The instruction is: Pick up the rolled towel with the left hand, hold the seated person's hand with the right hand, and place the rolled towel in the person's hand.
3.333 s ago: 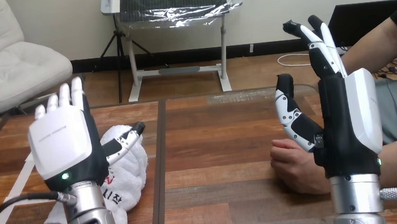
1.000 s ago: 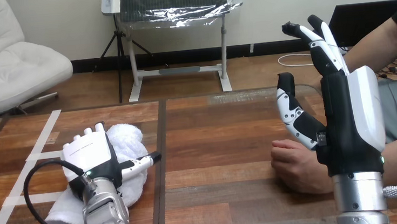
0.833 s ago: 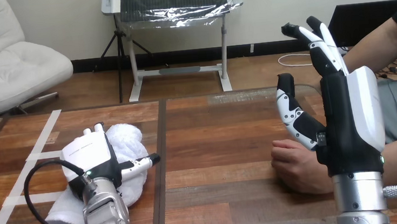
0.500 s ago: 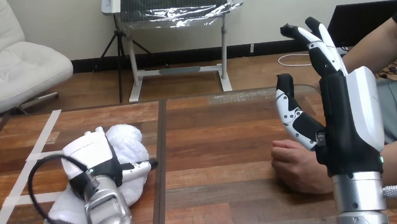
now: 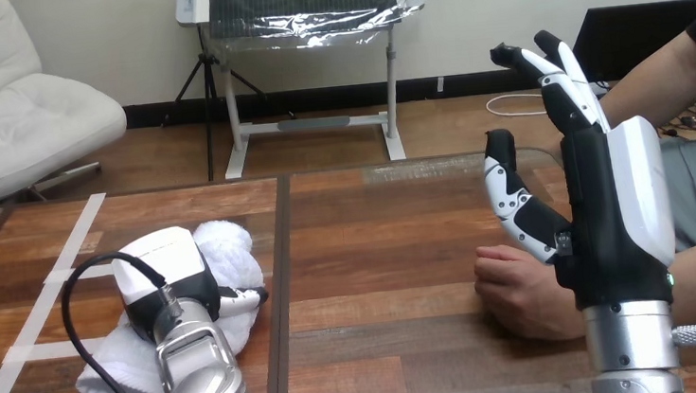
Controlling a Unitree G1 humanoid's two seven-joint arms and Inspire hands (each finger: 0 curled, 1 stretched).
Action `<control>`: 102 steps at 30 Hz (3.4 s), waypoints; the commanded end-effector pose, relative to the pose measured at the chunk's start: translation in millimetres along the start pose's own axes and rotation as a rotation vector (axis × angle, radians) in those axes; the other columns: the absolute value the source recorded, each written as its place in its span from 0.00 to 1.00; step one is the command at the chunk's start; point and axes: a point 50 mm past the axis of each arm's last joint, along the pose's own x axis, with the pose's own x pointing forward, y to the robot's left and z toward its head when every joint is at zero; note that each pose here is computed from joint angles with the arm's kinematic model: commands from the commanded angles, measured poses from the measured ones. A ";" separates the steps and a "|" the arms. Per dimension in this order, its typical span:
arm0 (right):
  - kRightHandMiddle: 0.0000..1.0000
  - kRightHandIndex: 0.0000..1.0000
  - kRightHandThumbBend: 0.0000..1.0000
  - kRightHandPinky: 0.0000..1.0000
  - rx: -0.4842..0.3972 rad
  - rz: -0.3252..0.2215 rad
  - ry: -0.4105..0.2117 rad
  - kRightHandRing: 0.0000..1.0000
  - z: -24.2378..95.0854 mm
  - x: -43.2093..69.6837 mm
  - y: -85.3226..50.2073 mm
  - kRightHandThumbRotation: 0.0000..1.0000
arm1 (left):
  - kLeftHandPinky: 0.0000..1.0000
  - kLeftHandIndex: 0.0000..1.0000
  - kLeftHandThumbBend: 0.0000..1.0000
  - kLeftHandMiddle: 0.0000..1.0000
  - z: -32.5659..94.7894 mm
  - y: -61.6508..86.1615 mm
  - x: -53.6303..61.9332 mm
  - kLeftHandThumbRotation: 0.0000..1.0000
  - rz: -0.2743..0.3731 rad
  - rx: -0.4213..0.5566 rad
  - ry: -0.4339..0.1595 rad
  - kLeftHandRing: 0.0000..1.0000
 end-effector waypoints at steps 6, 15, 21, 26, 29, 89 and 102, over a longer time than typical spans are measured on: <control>0.95 0.83 0.14 0.88 0.020 -0.053 -0.082 0.94 15.0 12.2 -10.1 0.00 | 0.14 0.55 0.72 0.28 -2.7 -7.4 0.6 0.11 -0.031 0.026 0.004 0.19; 0.95 0.83 0.13 0.88 0.015 -0.049 -0.085 0.94 14.6 12.2 -9.9 0.00 | 0.13 0.50 0.73 0.27 -3.0 -10.7 -0.7 0.01 -0.008 -0.006 -0.028 0.19; 0.95 0.83 0.13 0.88 0.009 -0.048 -0.087 0.94 14.2 11.9 -10.0 0.00 | 0.15 0.49 0.74 0.29 -2.4 -11.7 -1.4 0.00 0.002 -0.019 -0.037 0.21; 0.95 0.83 0.13 0.88 0.011 -0.047 -0.086 0.94 13.8 11.5 -9.9 0.00 | 0.15 0.49 0.74 0.29 -2.1 -11.7 -2.5 0.00 0.035 -0.055 -0.058 0.20; 0.95 0.83 0.14 0.88 0.011 -0.047 -0.086 0.93 13.6 11.4 -9.9 0.00 | 0.14 0.49 0.74 0.29 -2.1 -11.9 -2.7 0.00 0.044 -0.065 -0.063 0.20; 0.94 0.83 0.15 0.88 0.011 -0.049 -0.087 0.93 15.0 14.1 -9.7 0.00 | 0.27 0.50 0.76 0.44 2.2 2.9 -20.3 0.05 -0.132 -1.848 -0.413 0.35; 0.94 0.83 0.15 0.88 0.000 -0.052 -0.081 0.93 13.9 14.7 -10.8 0.00 | 0.28 0.51 0.73 0.44 8.4 10.8 -26.1 0.03 -0.267 -2.133 -0.498 0.37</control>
